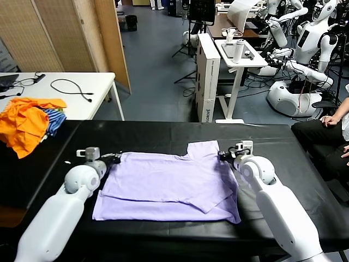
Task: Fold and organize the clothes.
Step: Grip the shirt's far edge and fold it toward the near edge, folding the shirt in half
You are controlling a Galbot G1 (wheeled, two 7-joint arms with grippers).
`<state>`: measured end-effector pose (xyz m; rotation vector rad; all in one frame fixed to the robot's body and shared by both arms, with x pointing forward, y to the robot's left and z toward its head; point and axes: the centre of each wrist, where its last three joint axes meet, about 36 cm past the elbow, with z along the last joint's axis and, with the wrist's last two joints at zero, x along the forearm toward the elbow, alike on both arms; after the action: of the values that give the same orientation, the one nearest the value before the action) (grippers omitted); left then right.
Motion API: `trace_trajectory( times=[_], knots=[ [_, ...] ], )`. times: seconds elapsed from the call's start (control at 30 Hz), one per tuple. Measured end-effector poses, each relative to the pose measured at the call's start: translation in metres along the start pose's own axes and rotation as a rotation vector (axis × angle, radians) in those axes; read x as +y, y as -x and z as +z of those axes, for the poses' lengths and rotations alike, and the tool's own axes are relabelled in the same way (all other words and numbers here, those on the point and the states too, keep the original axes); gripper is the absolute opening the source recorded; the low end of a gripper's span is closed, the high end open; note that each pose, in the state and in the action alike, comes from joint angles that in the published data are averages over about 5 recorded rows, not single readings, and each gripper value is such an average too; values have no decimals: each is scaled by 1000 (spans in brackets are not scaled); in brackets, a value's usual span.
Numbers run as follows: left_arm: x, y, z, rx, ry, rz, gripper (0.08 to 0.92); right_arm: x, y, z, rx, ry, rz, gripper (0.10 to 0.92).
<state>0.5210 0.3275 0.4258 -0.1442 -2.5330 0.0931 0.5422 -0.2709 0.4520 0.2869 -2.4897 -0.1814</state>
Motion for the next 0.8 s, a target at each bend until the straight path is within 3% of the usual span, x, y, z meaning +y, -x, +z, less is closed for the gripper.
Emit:
trace_trajectory(
  times=[0.43, 0.8],
  knots=[
    [2, -40, -14, -97, -24, 24, 149, -4, -36, -4, -56, -2, -27, 140],
    [-4, -90, 6, -128, -10, 47, 149, 9, -89, 3, -114, -59, -21, 140]
  ],
)
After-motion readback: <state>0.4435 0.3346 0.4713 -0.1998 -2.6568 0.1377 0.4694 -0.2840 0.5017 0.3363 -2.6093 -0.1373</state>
